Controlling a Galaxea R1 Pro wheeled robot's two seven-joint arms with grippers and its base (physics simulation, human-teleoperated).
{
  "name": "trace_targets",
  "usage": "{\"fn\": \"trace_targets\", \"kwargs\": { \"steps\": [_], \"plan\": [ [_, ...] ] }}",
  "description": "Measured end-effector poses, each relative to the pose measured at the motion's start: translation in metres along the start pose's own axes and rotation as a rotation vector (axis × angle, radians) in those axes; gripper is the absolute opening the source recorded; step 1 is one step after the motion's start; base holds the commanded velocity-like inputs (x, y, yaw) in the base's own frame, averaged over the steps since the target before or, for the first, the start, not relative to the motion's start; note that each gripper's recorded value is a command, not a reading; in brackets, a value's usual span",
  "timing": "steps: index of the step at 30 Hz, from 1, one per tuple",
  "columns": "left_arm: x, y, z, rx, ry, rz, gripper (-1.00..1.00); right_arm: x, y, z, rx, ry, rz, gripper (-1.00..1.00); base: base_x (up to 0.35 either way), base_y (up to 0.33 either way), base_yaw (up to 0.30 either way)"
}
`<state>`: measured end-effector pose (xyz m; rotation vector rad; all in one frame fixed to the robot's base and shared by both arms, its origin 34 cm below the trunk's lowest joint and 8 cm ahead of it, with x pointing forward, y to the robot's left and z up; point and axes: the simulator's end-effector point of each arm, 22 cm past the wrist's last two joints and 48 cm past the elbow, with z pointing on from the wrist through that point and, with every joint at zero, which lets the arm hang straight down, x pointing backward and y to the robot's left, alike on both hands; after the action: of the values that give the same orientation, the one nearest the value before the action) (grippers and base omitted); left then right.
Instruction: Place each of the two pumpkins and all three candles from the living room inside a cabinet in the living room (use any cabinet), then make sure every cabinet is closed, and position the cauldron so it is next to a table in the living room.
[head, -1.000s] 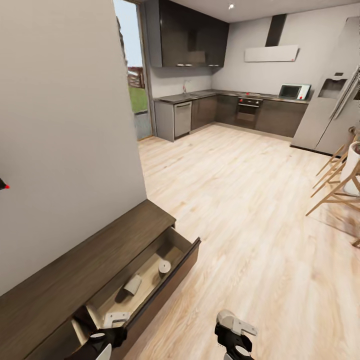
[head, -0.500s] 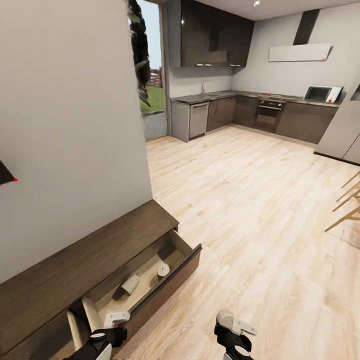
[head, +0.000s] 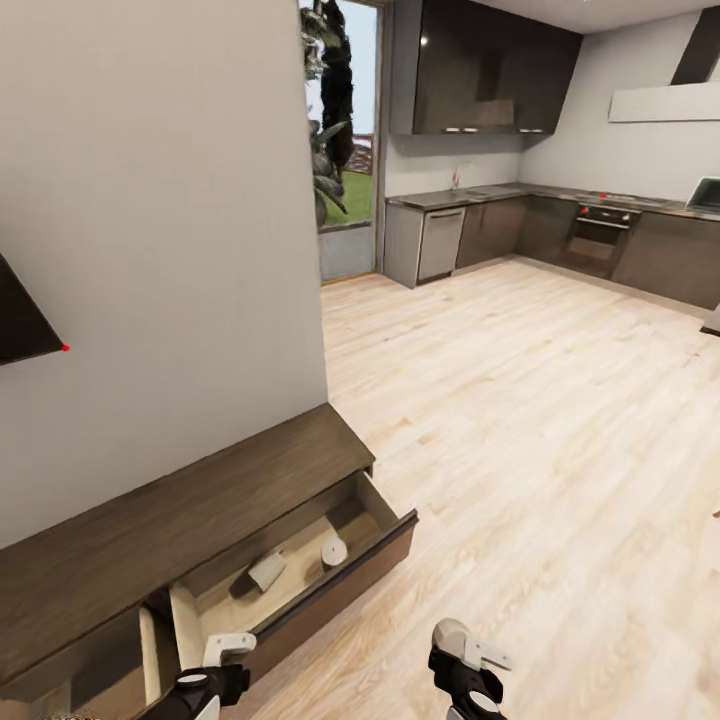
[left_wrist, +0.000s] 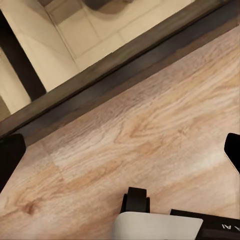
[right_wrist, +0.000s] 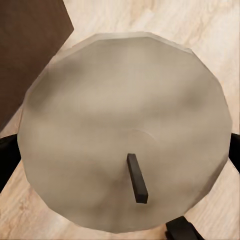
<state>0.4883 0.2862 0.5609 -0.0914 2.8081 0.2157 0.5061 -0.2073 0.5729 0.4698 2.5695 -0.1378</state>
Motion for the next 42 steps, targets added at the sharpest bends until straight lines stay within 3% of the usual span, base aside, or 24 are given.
{"fn": "trace_targets", "kwargs": {
  "steps": [29, 42],
  "plan": [
    [-0.0008, 0.0004, 0.002, -0.001, -0.011, -0.005, 1.0, 0.0035, -0.0007, 0.0014, 0.001, 0.007, -0.003, -1.0, 0.039, -0.04, 0.287],
    [-0.0019, -0.0002, 0.0028, 0.0, -0.022, -0.011, 1.0, 0.0058, -0.0012, 0.002, 0.003, 0.012, -0.004, -1.0, 0.182, -0.007, 0.287]
  ]
}}
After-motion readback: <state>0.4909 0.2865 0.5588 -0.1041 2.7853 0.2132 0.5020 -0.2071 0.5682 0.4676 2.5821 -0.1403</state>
